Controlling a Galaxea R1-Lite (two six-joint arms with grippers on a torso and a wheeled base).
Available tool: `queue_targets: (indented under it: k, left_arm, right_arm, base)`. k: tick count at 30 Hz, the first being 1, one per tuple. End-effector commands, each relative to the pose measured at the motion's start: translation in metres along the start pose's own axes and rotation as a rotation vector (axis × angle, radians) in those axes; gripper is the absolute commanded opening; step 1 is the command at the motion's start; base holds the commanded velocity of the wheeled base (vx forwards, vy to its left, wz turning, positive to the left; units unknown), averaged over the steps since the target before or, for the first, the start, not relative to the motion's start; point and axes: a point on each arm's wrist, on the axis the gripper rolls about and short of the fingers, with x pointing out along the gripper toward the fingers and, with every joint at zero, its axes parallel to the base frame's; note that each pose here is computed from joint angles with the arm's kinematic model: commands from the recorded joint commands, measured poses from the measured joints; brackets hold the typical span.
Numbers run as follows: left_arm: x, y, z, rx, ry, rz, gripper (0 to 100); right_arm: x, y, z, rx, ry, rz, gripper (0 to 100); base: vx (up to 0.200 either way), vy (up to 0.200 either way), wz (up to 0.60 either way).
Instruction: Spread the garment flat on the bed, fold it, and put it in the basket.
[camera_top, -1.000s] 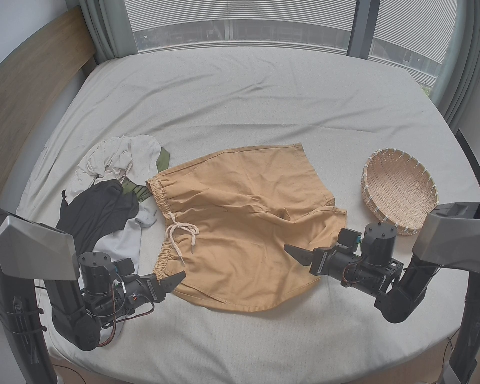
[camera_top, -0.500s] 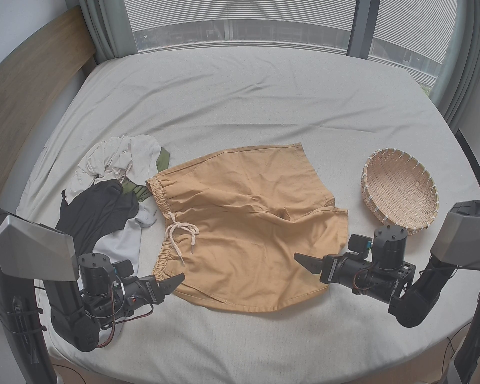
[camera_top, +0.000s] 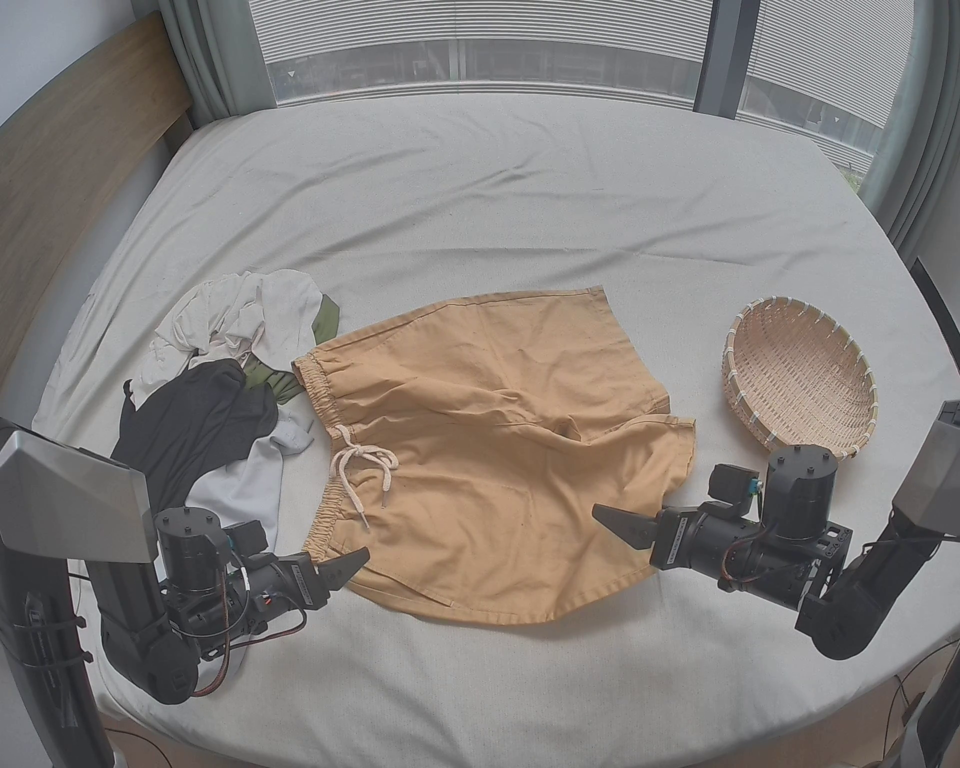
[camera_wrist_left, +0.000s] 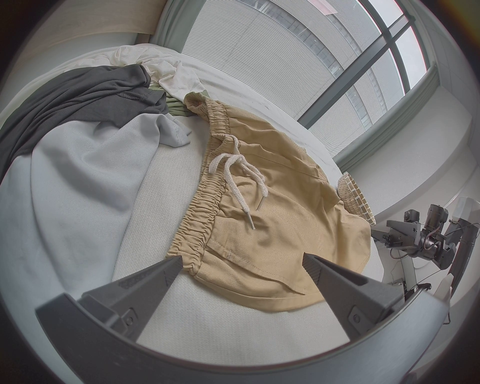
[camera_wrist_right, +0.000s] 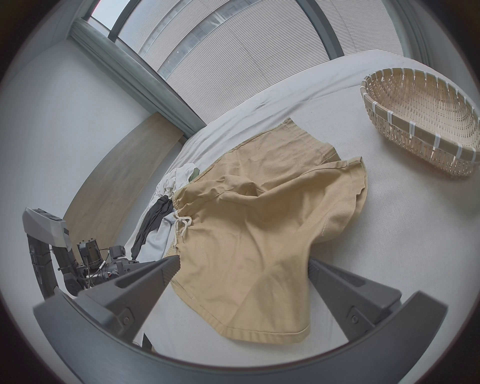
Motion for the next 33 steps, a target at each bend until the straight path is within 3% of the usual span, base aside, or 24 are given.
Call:
queue_targets:
  k: [1, 9, 19, 26, 33]
  left_arm:
    - [0.000, 0.000, 0.000, 0.001, -0.001, -0.002, 100]
    - [0.001, 0.001, 0.000, 0.000, -0.001, 0.000, 100]
    - [0.002, 0.002, -0.003, -0.003, 0.009, 0.004, 100]
    - [0.001, 0.002, -0.004, -0.004, 0.013, 0.006, 100]
    - [0.000, 0.002, -0.003, -0.005, 0.012, 0.007, 100]
  right_arm:
    - [0.017, 0.006, 0.002, -0.008, -0.019, 0.034, 100]
    - [0.065, 0.002, -0.004, -0.011, -0.029, 0.047, 100]
    - [0.086, 0.009, -0.014, -0.002, -0.019, 0.082, 100]
    - [0.087, 0.013, -0.020, 0.003, -0.037, 0.110, 100]
    - [0.055, 0.011, -0.009, 0.021, -0.022, 0.068, 100]
  base:
    - [0.000, 0.000, 0.00]
    - [0.000, 0.000, 0.00]
    - [0.000, 0.000, 0.00]
    - [0.000, 0.000, 0.00]
    - [0.000, 0.000, 0.00]
